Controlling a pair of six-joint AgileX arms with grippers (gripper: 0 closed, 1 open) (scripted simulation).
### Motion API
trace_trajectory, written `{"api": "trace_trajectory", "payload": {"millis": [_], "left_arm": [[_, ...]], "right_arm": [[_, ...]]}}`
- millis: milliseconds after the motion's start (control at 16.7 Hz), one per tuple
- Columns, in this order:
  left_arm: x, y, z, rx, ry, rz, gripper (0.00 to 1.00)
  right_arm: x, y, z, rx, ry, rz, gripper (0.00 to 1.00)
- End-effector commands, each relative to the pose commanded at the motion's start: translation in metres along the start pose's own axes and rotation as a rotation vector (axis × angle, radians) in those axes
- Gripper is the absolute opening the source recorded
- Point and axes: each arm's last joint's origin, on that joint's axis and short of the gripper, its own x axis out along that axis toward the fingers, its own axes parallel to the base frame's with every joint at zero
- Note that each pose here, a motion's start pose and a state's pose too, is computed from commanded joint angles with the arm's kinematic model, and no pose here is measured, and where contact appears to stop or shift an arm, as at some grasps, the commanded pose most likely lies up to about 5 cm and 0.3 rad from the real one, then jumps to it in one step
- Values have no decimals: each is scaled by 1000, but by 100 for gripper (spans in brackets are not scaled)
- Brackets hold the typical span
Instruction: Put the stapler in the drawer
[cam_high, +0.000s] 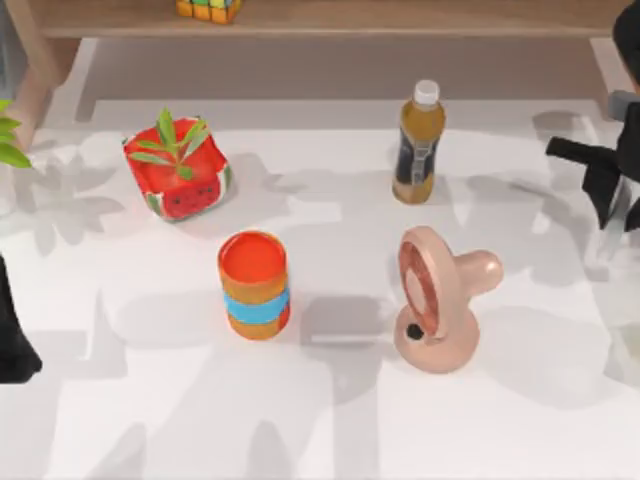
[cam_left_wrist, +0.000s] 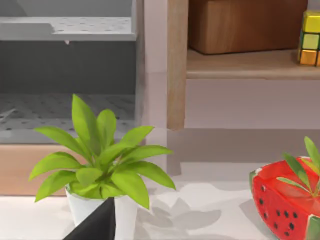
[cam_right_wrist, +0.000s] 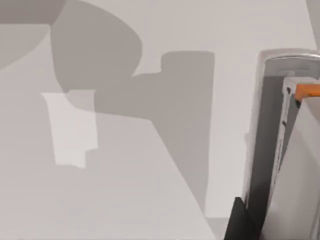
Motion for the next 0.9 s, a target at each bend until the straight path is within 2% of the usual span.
{"api": "trace_trajectory", "payload": {"millis": [180, 420, 660, 900], "left_arm": [[0, 0, 0, 0, 0, 0, 100], [0, 0, 0, 0, 0, 0, 100], [0, 0, 0, 0, 0, 0, 100], [0, 0, 0, 0, 0, 0, 100]], "right_arm": [[-18, 7, -2, -31, -30, 15, 0], [-91, 10, 1, -62, -201, 83, 0], [-187, -14, 2, -33, -439, 147, 0], [-243, -57, 12, 19, -581, 132, 0]]}}
